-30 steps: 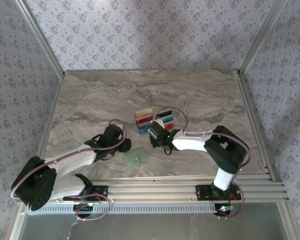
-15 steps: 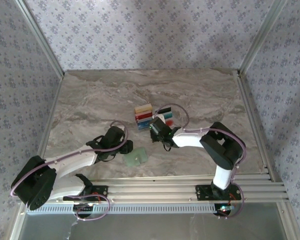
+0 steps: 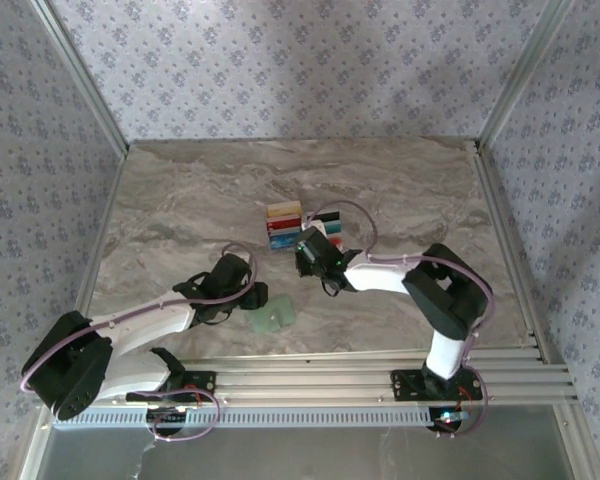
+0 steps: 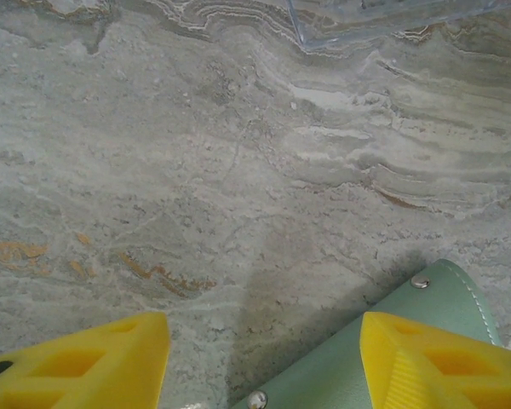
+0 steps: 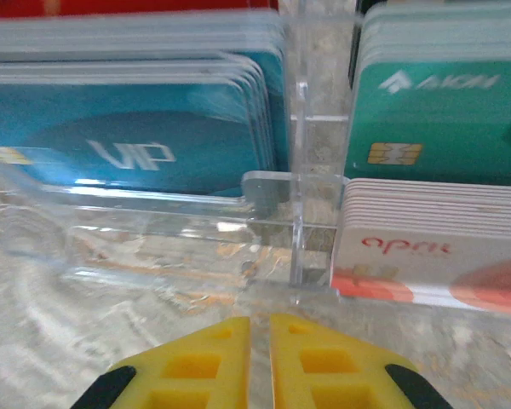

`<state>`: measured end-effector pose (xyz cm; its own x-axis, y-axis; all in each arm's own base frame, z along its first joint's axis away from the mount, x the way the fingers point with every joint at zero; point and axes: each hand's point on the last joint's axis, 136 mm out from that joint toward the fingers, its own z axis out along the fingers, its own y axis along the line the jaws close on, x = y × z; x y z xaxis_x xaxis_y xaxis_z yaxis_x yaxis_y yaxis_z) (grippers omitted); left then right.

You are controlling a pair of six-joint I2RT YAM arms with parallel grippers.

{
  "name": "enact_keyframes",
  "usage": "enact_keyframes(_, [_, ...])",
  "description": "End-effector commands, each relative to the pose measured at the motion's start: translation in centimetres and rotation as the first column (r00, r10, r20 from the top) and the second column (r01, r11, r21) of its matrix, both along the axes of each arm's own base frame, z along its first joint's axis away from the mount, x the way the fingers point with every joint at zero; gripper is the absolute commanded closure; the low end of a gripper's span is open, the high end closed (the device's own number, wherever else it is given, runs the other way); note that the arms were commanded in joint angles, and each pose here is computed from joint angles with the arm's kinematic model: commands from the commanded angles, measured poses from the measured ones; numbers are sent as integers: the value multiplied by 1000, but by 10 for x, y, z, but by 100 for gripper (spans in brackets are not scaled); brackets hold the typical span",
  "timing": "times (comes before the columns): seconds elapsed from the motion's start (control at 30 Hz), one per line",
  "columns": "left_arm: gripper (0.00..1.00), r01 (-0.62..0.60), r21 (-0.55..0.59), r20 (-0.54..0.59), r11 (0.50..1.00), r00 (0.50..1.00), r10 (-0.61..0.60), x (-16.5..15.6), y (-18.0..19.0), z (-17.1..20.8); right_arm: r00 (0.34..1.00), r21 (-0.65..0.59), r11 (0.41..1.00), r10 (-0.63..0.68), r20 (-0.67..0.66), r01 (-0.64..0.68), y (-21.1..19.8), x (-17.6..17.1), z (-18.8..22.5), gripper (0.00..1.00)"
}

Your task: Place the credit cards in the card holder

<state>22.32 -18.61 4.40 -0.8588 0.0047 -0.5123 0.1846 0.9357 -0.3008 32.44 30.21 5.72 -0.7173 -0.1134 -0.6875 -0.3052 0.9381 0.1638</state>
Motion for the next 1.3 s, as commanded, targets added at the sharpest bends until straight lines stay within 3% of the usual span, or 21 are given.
enact_keyframes(0.0, [39, 3, 22, -8, 1000, 1000, -3, -1, 1, -5, 999, -38, 999, 39, 4, -39, -6, -25, 16, 81])
enact_keyframes(0.17, [42, 24, 31, -21, 999, 999, -24, -4, -4, -11, 987, -71, 986, 143, -71, -148, -9, -79, 5, 75])
enact_keyframes(0.33, [46, 38, 35, -21, 999, 999, -37, -7, -7, -12, 958, -69, 961, 258, -127, -268, -2, -132, -9, 76])
enact_keyframes(0.63, [52, 41, 41, -28, 998, 999, -40, -11, -6, -16, 883, 31, 898, 437, -174, -438, 29, -195, -18, 78])
enact_keyframes(0.9, [55, 57, 36, -32, 998, 998, -56, -21, -9, -17, 864, 43, 883, 467, -189, -468, 51, -190, -32, 78])
enact_keyframes(1.27, [58, 116, -2, -29, 993, 993, -116, -39, -29, -20, 966, -23, 976, 209, -152, -215, 6, -114, -49, 81])
